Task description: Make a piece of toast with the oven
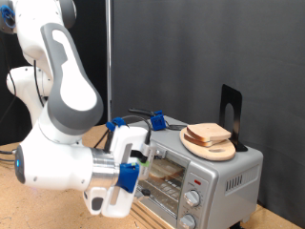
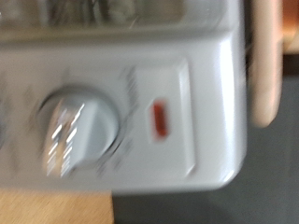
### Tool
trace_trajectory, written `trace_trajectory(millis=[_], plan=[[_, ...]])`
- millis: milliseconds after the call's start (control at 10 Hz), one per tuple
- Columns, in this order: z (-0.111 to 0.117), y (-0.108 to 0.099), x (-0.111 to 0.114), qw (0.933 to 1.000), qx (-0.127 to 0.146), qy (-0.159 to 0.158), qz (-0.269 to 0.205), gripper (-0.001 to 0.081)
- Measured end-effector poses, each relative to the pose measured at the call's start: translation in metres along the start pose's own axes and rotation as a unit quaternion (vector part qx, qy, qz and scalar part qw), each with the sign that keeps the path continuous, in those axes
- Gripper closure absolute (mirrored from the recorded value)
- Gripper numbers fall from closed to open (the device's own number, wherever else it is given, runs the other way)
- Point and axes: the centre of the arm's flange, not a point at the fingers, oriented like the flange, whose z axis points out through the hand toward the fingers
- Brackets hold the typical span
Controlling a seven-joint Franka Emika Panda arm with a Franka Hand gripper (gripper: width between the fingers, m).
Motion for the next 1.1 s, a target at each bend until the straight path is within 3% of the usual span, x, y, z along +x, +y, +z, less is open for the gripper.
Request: trace_trajectory(millis=[200,400,600,1100], plan=[[0.005,-0.002,0.010,1.0000,0.000,0.003,-0.002,0.0006],[0.006,0.002,0.005,0.9996,-0.004,-0.027,0.006,0.0006],[0.004,0.006,0.009,0.9995,0.000,-0.031,0.000,0.0006],[0.013,0.016,0.048,0.9991,0.024,-0.030,-0.020,0.0006]])
